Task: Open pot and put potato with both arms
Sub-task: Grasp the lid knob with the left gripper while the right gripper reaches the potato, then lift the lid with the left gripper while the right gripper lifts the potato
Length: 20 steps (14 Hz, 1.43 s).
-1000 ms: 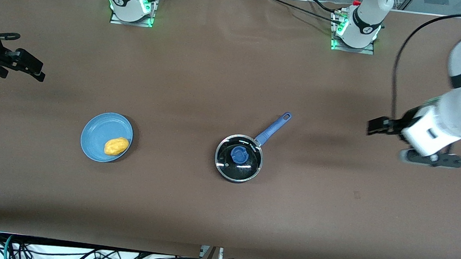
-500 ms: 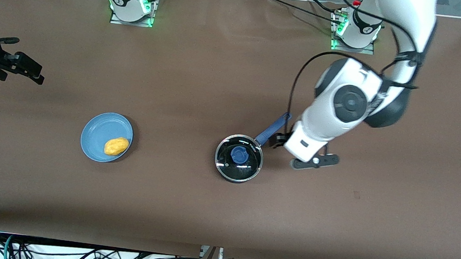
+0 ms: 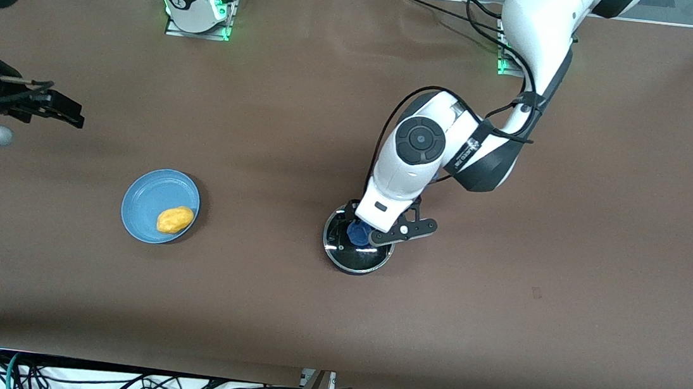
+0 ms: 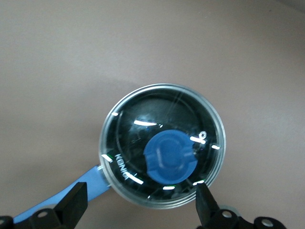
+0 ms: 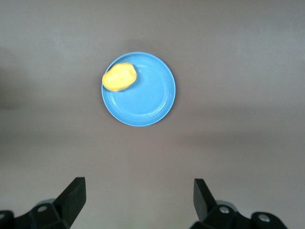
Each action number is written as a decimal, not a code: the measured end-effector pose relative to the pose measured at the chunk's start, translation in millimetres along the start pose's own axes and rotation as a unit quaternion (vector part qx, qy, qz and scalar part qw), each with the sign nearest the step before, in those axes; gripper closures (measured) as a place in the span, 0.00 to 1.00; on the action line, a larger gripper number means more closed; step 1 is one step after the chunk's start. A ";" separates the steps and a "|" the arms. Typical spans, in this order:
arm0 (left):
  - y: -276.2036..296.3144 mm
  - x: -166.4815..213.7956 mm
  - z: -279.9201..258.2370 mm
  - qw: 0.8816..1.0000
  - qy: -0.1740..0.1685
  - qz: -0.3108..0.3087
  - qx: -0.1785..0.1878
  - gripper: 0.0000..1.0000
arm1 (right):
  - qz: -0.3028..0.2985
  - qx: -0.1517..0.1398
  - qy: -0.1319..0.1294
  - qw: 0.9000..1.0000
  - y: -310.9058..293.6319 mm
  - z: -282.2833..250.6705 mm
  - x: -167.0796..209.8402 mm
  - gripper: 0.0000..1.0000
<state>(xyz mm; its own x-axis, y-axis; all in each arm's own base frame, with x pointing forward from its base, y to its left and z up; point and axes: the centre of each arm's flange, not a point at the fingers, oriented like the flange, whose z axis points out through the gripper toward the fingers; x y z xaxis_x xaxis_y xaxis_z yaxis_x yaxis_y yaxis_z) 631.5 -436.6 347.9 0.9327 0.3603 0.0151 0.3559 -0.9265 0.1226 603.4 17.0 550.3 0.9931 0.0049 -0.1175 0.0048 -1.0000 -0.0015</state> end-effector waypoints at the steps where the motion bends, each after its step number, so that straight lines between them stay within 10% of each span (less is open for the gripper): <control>1: 3.4 3.7 8.1 1.000 0.010 -0.008 -0.004 0.00 | -0.001 -0.001 -0.008 1.000 -1.7 10.0 4.8 0.00; 9: 26.5 -5.9 46.0 0.998 0.049 -0.025 0.003 0.00 | -0.033 -0.020 -0.048 0.998 -51.7 227.2 99.1 0.00; 20: 34.0 -22.0 68.5 0.998 0.064 -0.021 0.019 0.14 | 0.078 0.010 0.003 0.997 -71.5 316.9 130.3 0.01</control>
<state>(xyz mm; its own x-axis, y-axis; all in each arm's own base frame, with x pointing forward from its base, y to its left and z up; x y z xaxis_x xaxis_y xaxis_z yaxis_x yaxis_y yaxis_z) 627.1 -483.5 283.8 0.9030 0.4071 0.1375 0.3983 -0.9131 0.0876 695.2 89.4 220.4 0.9823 -0.1499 -0.1125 -0.1513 -0.9885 -0.0033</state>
